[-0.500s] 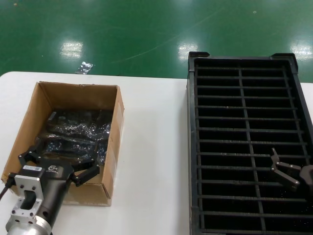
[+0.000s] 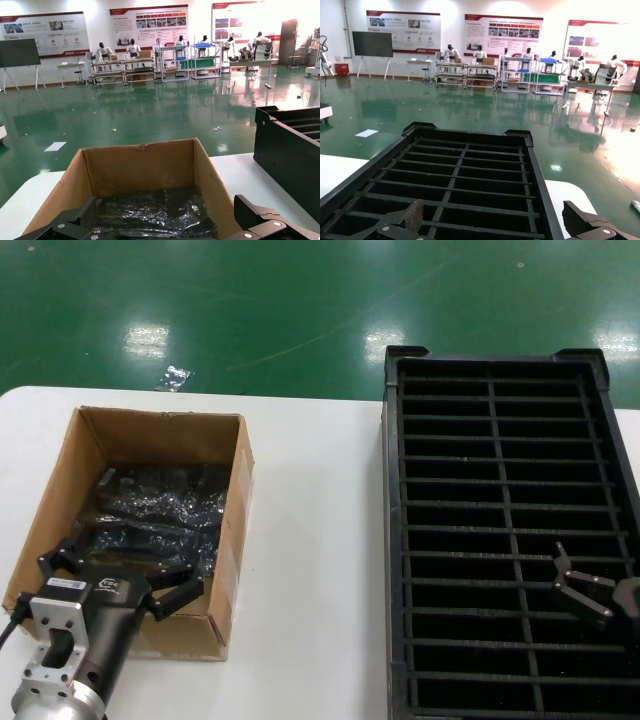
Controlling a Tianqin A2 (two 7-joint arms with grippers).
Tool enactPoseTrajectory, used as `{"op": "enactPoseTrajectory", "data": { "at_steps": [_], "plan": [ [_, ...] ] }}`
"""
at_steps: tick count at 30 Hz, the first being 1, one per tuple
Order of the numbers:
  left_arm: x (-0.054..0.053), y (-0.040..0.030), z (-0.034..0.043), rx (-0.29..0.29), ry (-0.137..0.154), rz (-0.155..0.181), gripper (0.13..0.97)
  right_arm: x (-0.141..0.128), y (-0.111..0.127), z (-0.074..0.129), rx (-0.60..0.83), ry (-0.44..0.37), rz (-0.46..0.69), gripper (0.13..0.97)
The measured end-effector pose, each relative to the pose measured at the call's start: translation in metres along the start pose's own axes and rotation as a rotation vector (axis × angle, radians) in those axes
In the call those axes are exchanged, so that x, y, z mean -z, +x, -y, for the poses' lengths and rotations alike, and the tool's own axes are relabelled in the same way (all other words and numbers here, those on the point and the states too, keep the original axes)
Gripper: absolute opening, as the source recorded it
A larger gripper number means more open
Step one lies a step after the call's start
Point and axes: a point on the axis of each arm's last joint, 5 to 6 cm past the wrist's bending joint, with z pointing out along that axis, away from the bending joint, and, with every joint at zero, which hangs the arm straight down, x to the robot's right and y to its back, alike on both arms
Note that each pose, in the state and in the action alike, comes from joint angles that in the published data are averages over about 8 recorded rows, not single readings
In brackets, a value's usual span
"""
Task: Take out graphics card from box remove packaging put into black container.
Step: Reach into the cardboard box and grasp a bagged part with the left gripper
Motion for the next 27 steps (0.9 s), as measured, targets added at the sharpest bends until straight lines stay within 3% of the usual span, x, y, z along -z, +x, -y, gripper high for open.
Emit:
{"op": "enactPoseTrajectory", "data": {
  "at_steps": [3, 7, 12, 15, 18, 20, 24, 27],
  "plan": [
    [-0.001, -0.0068, 0.0052, -0.035, 0.008, -0.009, 0.966, 0.0, 0.0, 0.0, 0.0, 0.0, 0.0, 0.966],
    [-0.007, -0.0266, 0.0217, -0.155, 0.034, -0.05, 0.966, 0.0, 0.0, 0.0, 0.0, 0.0, 0.0, 0.966],
    [-0.027, -0.0595, 0.0519, -0.402, 0.062, -0.137, 0.966, 0.0, 0.0, 0.0, 0.0, 0.0, 0.0, 0.966],
    [-0.044, -0.0772, 0.0684, -0.574, 0.053, -0.197, 0.966, 0.0, 0.0, 0.0, 0.0, 0.0, 0.0, 0.966],
    [-0.063, -0.091, 0.0799, -0.742, 0.015, -0.264, 0.966, 0.0, 0.0, 0.0, 0.0, 0.0, 0.0, 0.966],
    [-0.076, -0.0972, 0.0834, -0.841, -0.026, -0.317, 0.966, 0.0, 0.0, 0.0, 0.0, 0.0, 0.0, 0.966],
    [-0.102, -0.1047, 0.0824, -1.007, -0.128, -0.424, 0.966, 0.0, 0.0, 0.0, 0.0, 0.0, 0.0, 0.966],
    [-0.119, -0.1073, 0.0771, -1.108, -0.194, -0.48, 0.966, 0.0, 0.0, 0.0, 0.0, 0.0, 0.0, 0.966]
  ]
}}
